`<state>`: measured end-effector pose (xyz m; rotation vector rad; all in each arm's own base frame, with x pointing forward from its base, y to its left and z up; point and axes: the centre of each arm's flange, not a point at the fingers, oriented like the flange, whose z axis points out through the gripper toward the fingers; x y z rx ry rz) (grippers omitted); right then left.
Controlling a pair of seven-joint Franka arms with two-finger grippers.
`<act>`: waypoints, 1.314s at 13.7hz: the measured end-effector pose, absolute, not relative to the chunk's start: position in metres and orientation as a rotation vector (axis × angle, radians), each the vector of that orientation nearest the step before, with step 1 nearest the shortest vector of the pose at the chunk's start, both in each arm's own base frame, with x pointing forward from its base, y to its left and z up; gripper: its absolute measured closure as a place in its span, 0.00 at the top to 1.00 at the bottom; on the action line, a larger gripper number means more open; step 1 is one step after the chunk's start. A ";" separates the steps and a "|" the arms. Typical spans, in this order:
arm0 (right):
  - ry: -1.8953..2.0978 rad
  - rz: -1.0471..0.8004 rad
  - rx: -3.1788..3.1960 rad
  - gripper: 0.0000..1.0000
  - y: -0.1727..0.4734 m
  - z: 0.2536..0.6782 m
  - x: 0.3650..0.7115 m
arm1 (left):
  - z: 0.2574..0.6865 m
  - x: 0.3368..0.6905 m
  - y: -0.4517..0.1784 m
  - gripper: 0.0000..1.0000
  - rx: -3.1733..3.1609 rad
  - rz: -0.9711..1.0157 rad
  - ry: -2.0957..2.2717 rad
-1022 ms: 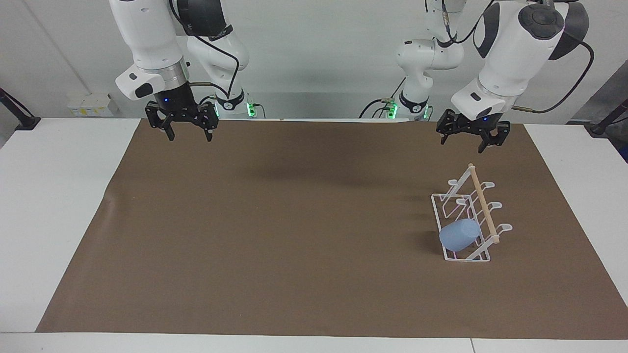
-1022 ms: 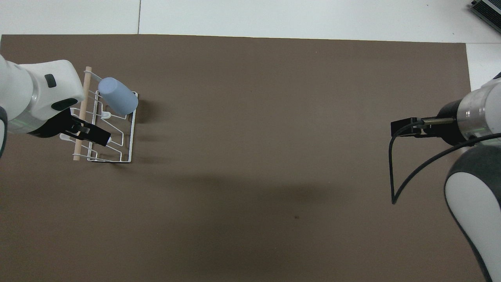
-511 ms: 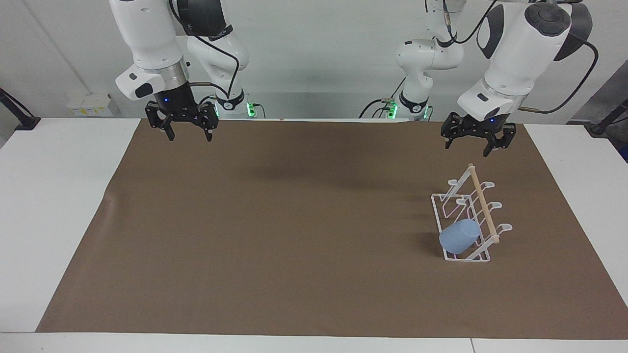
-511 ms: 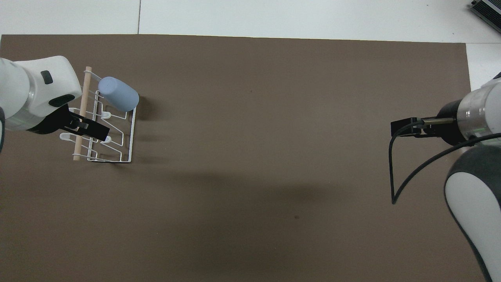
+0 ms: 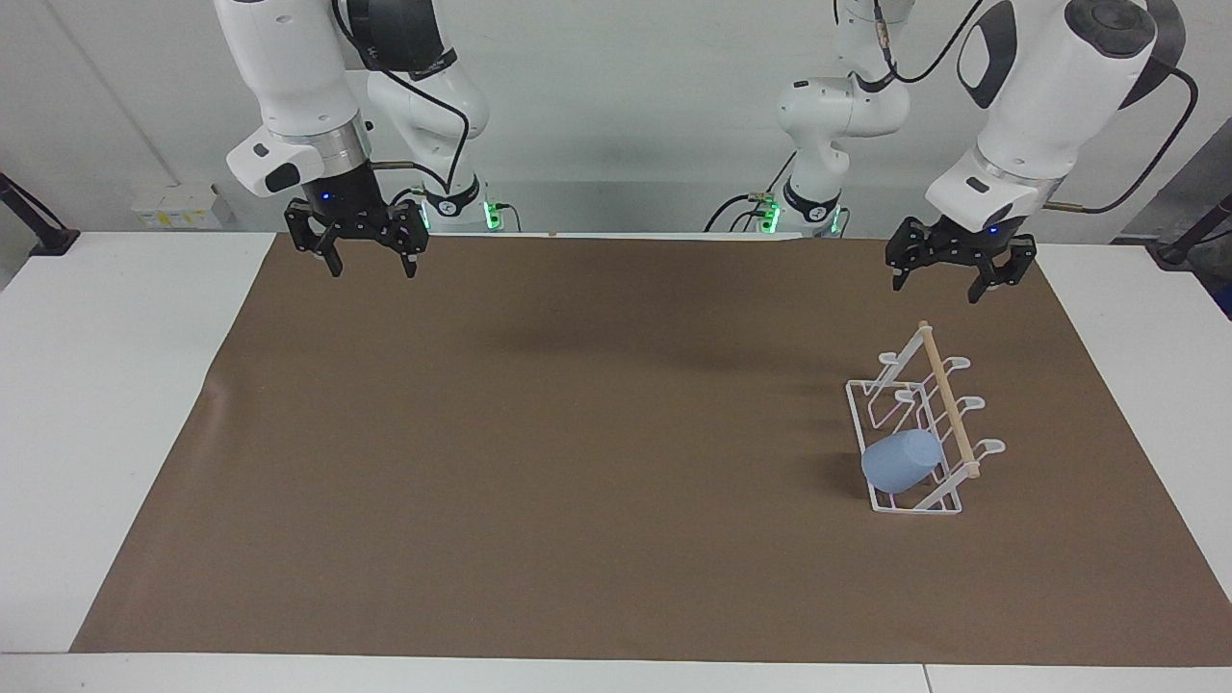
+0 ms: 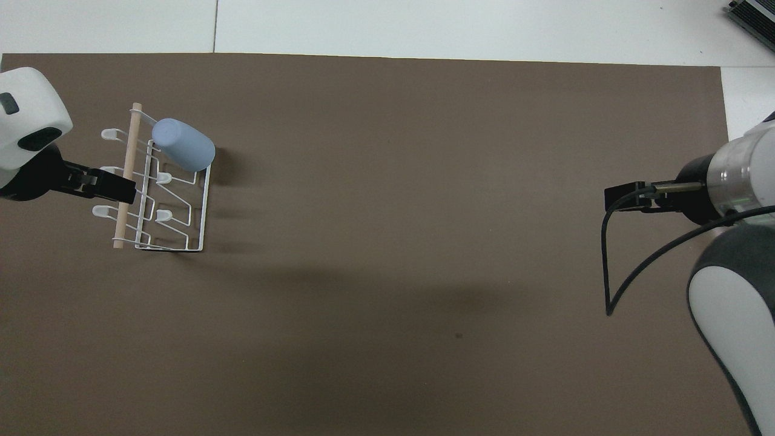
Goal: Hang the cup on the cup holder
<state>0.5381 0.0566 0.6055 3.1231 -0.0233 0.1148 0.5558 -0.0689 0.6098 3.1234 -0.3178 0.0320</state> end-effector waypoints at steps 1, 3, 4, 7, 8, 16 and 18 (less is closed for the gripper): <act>-0.023 0.115 3.123 1.00 0.057 0.605 0.538 | 0.610 0.556 -0.068 1.00 3.120 0.032 -0.308; -0.023 0.115 3.123 1.00 0.057 0.605 0.538 | 0.614 0.553 -0.065 1.00 3.121 0.028 -0.290; -0.023 0.115 3.123 1.00 0.057 0.605 0.538 | 0.616 0.550 -0.061 1.00 3.122 0.019 -0.280; -0.023 0.115 3.123 1.00 0.057 0.605 0.538 | 0.619 0.539 -0.055 1.00 3.123 -0.049 -0.265; -0.023 0.115 3.123 1.00 0.057 0.605 0.538 | 0.619 0.537 -0.055 1.00 3.123 -0.060 -0.265; -0.023 0.115 3.123 1.00 0.057 0.605 0.538 | 0.620 0.538 -0.056 1.00 3.123 -0.038 -0.266; -0.023 0.115 3.123 1.00 0.057 0.605 0.538 | 0.620 0.538 -0.055 1.00 3.123 -0.035 -0.262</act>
